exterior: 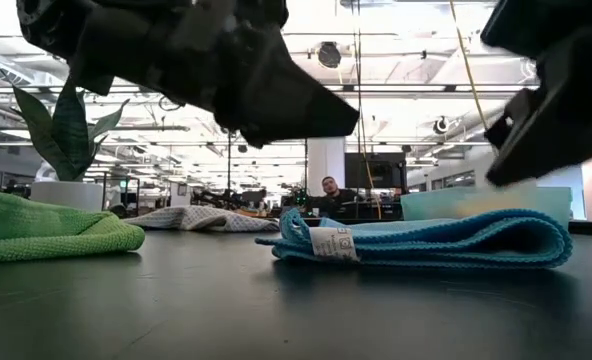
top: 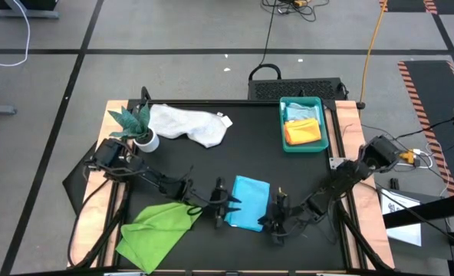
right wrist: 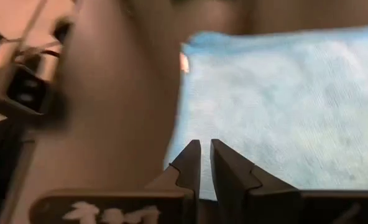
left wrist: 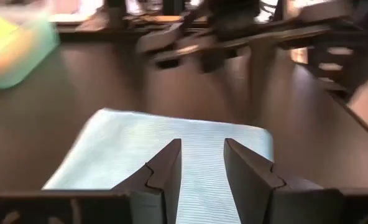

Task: Fold microfiber towels
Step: Fold the blue microfiber cloth

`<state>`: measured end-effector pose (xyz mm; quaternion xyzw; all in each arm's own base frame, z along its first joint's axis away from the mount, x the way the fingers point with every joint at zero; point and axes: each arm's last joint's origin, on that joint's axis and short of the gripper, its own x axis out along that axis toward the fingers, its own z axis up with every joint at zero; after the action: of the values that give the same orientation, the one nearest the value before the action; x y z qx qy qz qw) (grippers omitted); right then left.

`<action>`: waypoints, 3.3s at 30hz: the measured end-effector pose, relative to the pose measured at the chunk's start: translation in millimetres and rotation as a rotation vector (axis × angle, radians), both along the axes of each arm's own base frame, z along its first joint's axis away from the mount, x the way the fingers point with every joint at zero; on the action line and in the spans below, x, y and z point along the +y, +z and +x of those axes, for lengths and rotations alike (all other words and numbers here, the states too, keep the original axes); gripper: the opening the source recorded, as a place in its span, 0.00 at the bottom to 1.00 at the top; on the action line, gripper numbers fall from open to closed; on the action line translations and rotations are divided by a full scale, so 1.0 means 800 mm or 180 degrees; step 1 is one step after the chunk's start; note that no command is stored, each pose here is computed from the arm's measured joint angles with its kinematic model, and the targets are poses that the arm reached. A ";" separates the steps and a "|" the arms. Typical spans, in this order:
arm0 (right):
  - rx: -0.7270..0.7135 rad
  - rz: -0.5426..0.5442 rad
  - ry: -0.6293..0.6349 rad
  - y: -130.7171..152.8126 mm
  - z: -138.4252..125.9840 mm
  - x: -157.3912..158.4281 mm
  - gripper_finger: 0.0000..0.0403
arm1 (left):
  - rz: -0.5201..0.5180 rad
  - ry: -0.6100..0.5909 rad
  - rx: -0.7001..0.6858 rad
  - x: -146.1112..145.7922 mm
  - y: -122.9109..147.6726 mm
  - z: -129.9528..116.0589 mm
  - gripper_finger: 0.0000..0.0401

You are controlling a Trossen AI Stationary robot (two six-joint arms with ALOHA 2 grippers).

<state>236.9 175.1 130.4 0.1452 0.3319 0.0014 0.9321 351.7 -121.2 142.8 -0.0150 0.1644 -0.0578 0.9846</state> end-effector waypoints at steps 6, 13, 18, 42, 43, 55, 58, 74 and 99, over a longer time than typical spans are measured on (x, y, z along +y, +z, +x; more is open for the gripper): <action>0.0134 -0.0172 -0.0401 -0.034 0.009 -0.010 0.07 | 0.0322 -0.0282 0.0043 -0.002 -0.008 0.000 0.30; 0.0071 -0.0174 -0.0655 -0.057 0.031 -0.028 0.07 | 0.0410 -0.0330 0.0184 -0.004 -0.014 -0.003 0.30; -0.0078 -0.0118 -0.0648 -0.065 0.041 -0.030 0.07 | 0.0520 -0.0450 0.0190 -0.015 -0.015 -0.007 0.30; -0.0152 -0.0151 -0.0513 0.003 0.018 -0.030 0.01 | 0.1071 -0.0598 0.0029 -0.074 0.037 -0.057 0.30; -0.0160 -0.0192 -0.0554 0.008 0.014 -0.030 0.01 | 0.1038 -0.0578 0.0043 -0.073 0.035 -0.056 0.30; 0.0016 -0.0284 -0.0889 -0.028 0.013 -0.027 0.00 | 0.0535 -0.0584 -0.0096 -0.046 -0.023 -0.012 0.30; -0.0032 -0.0346 -0.0908 -0.044 0.025 -0.032 0.00 | 0.0443 -0.0180 0.0088 -0.029 -0.035 -0.006 0.30; -0.0235 -0.0280 -0.0932 -0.021 0.032 -0.040 0.00 | 0.0393 0.0570 0.0802 0.009 -0.038 -0.014 0.30; 0.0001 0.0107 -0.0963 -0.050 0.039 -0.041 0.00 | 0.0304 0.0710 0.1307 0.049 -0.051 -0.013 0.30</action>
<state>268.4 142.0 90.3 0.2092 0.3063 -0.1334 0.9190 341.0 -82.3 102.4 0.0021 0.3612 0.0634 0.9303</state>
